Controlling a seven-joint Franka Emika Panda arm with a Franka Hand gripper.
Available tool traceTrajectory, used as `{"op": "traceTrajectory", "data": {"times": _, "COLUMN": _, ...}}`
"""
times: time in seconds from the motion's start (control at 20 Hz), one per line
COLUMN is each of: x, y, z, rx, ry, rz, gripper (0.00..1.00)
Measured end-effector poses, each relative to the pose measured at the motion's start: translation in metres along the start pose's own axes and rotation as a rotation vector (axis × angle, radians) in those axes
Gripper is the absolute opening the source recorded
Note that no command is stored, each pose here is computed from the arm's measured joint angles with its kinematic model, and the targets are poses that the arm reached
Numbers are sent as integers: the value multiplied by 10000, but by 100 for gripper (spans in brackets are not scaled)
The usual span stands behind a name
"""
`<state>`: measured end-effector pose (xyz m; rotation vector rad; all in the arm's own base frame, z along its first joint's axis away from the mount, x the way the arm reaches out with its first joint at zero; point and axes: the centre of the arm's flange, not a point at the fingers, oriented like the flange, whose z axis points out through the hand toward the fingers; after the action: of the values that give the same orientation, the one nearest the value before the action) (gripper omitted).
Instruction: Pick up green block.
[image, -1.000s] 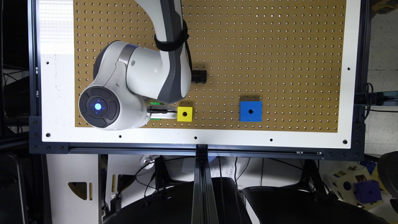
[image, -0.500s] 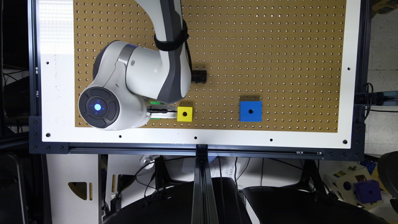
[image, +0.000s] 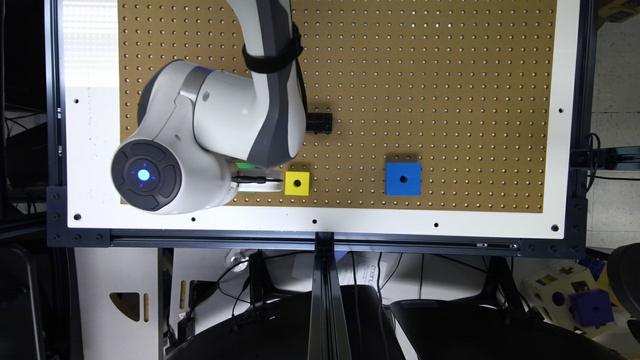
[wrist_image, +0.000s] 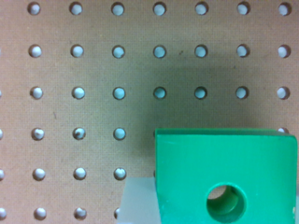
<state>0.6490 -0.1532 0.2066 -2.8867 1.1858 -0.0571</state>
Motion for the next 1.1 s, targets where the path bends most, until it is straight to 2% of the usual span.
{"op": "traceTrajectory", "data": {"times": 0.15, "x": 11, "y": -8, "z": -80, "rx": 15, "ry": 31, "rz": -2, "gripper": 0}}
{"op": "traceTrajectory", "data": {"times": 1.1, "x": 11, "y": -9, "z": -87, "rx": 17, "ry": 34, "rz": -4, "gripper": 0}}
